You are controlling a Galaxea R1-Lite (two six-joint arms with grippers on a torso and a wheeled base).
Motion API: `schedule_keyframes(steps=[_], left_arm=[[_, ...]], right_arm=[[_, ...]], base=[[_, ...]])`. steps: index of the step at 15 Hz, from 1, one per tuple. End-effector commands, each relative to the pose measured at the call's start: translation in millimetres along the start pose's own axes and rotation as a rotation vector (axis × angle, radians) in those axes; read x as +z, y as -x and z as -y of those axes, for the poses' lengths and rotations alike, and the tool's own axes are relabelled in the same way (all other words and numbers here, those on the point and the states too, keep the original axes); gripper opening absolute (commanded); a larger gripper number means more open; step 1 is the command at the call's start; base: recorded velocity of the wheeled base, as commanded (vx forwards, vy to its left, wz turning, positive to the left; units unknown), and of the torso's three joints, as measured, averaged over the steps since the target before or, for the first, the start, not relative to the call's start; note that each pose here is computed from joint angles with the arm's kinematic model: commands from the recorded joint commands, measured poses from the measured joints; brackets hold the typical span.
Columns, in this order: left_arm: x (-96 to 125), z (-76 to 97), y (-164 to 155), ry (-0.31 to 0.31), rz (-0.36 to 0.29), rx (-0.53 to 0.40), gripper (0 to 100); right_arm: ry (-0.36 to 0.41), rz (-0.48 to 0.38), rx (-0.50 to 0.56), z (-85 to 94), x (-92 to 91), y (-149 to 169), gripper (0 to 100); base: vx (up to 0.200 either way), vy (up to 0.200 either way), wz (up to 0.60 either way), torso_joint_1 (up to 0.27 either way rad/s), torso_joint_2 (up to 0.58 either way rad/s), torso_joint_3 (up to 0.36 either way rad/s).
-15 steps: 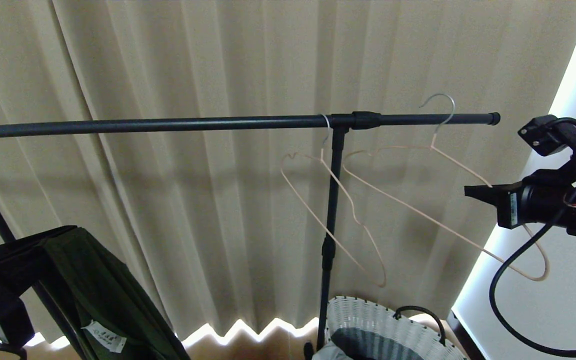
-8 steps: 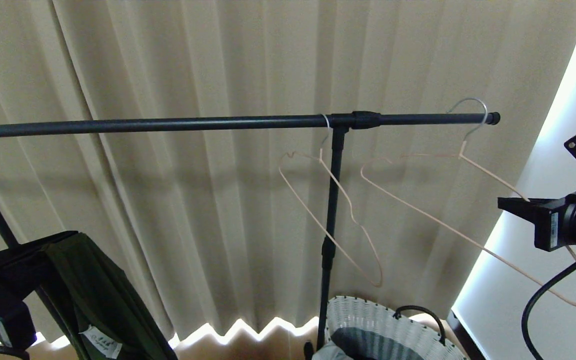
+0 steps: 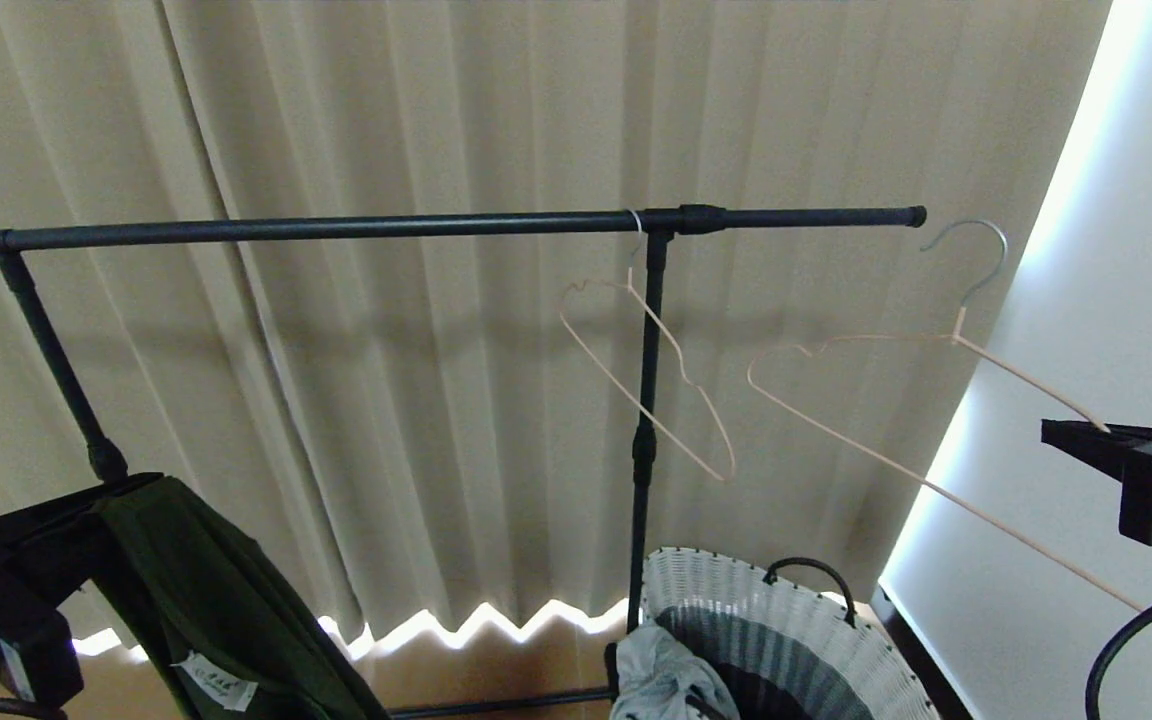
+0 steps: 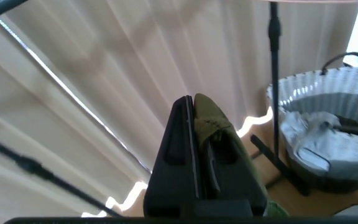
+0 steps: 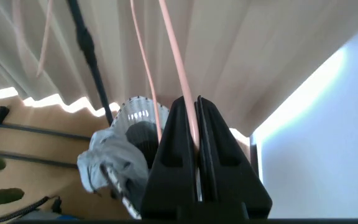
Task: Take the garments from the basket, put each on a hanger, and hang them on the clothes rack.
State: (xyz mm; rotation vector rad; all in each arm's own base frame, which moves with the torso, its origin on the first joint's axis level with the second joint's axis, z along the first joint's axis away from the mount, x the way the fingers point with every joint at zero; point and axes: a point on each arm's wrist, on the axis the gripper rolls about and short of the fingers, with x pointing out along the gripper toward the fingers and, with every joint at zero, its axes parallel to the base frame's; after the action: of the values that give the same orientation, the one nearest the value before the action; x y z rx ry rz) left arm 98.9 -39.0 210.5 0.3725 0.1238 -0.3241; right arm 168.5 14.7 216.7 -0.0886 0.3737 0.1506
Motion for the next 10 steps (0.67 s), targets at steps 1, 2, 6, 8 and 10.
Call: schedule_keyframes(steps=[1,2,6,8,10], left_arm=[[-0.1,0.1,0.0,-0.001,0.0,-0.001,0],[0.0,0.0,0.3,-0.001,0.002,0.0,0],[-2.4,0.6,2.4,-0.001,0.002,0.0,0],[-2.2,0.5,3.1,-0.001,0.004,0.001,0],[-2.2,0.5,3.1,-0.001,0.004,0.001,0]], right_arm=[[0.002,0.017,-0.001,-0.2,0.8,4.9,0],[0.002,0.028,-0.002,-0.1,1.6,7.8,0],[0.001,0.054,-0.003,-0.6,0.2,17.5,0],[0.001,0.069,-0.004,-0.8,0.8,21.8,0],[-0.001,0.077,-0.004,-0.9,1.2,23.9,0]], base=[[-0.2,0.0,0.0,0.002,0.0,0.002],[0.0,0.0,0.0,0.0,0.0,0.0],[0.0,0.0,0.0,0.0,0.0,0.0],[0.0,0.0,0.0,0.0,0.0,0.0],[0.0,0.0,0.0,0.0,0.0,0.0]])
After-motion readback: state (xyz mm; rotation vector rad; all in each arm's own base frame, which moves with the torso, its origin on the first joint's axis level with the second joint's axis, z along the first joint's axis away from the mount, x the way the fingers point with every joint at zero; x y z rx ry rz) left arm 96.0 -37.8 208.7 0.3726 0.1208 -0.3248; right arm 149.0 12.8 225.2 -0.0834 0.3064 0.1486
